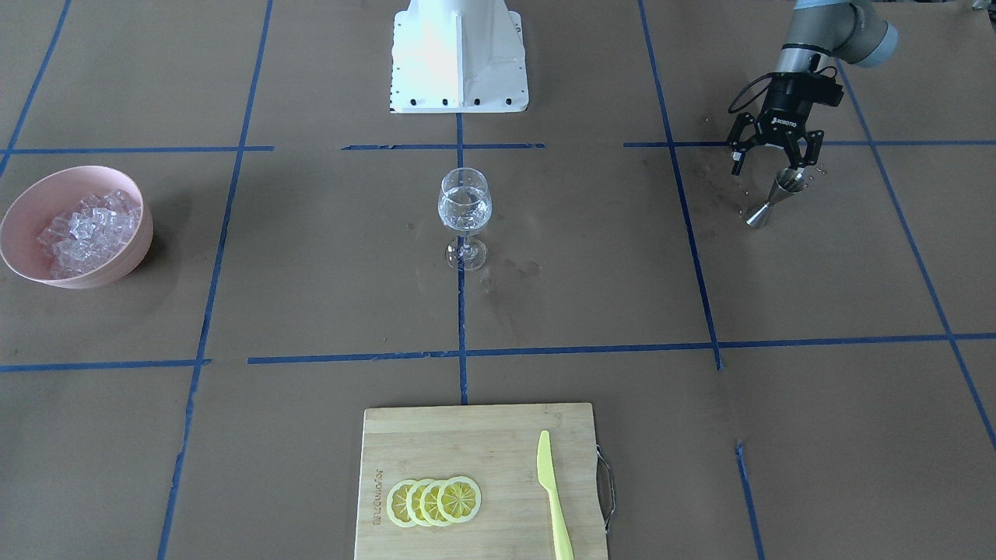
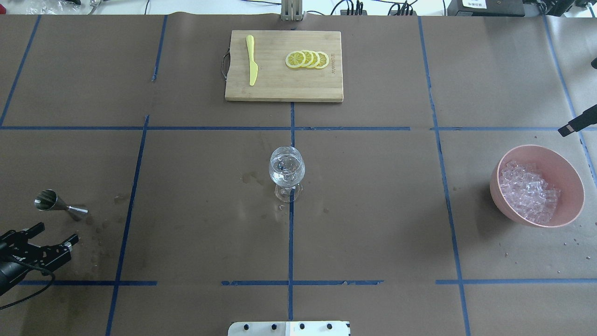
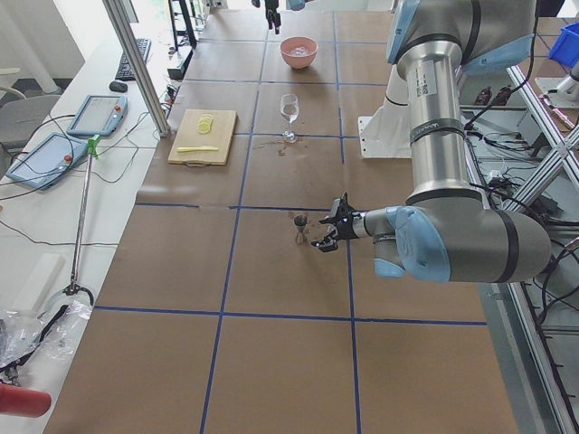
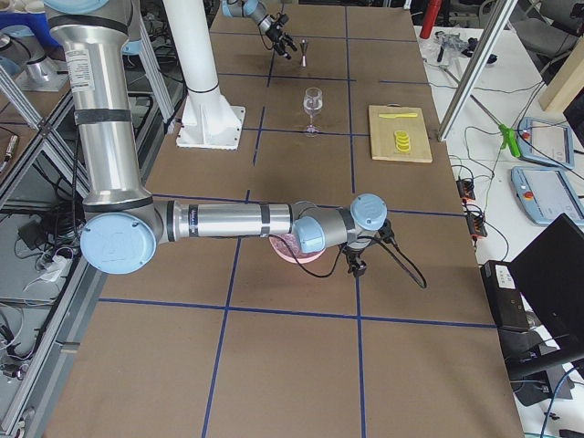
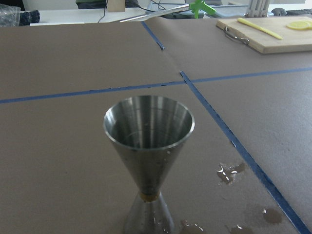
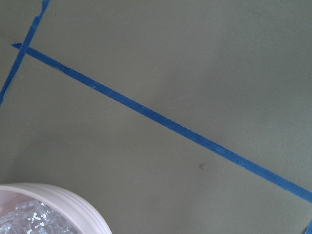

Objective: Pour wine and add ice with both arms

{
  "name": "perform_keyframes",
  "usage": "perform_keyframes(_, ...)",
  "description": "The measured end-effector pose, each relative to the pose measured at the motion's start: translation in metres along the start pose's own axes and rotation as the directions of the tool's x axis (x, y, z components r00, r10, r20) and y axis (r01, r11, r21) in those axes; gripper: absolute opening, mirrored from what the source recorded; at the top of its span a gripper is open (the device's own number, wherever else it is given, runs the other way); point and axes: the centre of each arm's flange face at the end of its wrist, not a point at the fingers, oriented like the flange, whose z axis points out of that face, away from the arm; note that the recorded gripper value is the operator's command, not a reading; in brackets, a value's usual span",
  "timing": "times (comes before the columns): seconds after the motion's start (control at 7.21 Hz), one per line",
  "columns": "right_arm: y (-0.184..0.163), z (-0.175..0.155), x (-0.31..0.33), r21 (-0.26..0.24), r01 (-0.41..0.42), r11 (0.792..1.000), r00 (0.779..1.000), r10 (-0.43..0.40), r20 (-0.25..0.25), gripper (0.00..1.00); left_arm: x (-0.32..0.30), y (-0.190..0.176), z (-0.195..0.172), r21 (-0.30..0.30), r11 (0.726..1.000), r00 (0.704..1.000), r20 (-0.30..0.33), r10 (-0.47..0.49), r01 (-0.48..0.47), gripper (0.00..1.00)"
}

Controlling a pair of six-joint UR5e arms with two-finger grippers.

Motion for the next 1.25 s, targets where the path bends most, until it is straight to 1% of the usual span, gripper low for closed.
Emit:
perform_keyframes(0.14,0.000,0.000,0.000,0.000,0.000,1.000,1.000,0.000,0.000,1.00,-0.002,0.000,-0.007,-0.065,0.998,1.000,-0.025,0.002,-0.003,0.99)
perform_keyframes(0.28,0.000,0.000,0.000,0.000,0.000,1.000,1.000,0.000,0.000,1.00,-0.008,-0.001,-0.014,-0.148,0.989,0.999,-0.051,-0.001,-0.007,0.99)
perform_keyframes(0.42,-0.001,-0.001,-0.001,0.002,-0.002,1.000,1.000,0.002,0.000,1.00,-0.020,-0.002,-0.020,-0.233,0.972,0.998,-0.066,0.001,-0.017,0.99)
perform_keyframes(0.56,-0.004,-0.003,-0.004,0.008,-0.012,1.000,1.000,0.012,-0.001,1.00,-0.035,-0.007,-0.024,-0.285,0.957,0.996,-0.076,0.040,-0.061,0.99)
perform_keyframes(0.69,-0.008,-0.009,-0.011,0.019,-0.034,0.999,0.999,0.034,-0.001,1.00,-0.052,-0.014,-0.026,-0.300,0.944,0.990,-0.084,0.115,-0.135,0.99)
perform_keyframes(0.83,-0.012,-0.014,-0.021,0.031,-0.060,0.998,0.998,0.060,0.001,1.00,-0.065,-0.019,-0.029,-0.329,0.926,0.982,-0.102,0.160,-0.185,0.99)
perform_keyframes(0.97,-0.018,-0.016,-0.035,0.037,-0.084,0.996,0.996,0.084,0.005,1.00,-0.077,-0.025,-0.032,-0.373,0.906,0.978,-0.134,0.162,-0.201,0.99)
perform_keyframes(1.11,-0.023,-0.015,-0.054,0.038,-0.114,0.993,0.993,0.114,0.012,1.00,-0.093,-0.040,-0.036,-0.388,0.895,0.972,-0.159,0.172,-0.222,0.99)
perform_keyframes(1.25,-0.027,-0.014,-0.075,0.039,-0.153,0.987,0.988,0.152,0.016,1.00,-0.112,-0.059,-0.037,-0.373,0.893,0.964,-0.171,0.202,-0.253,0.99)
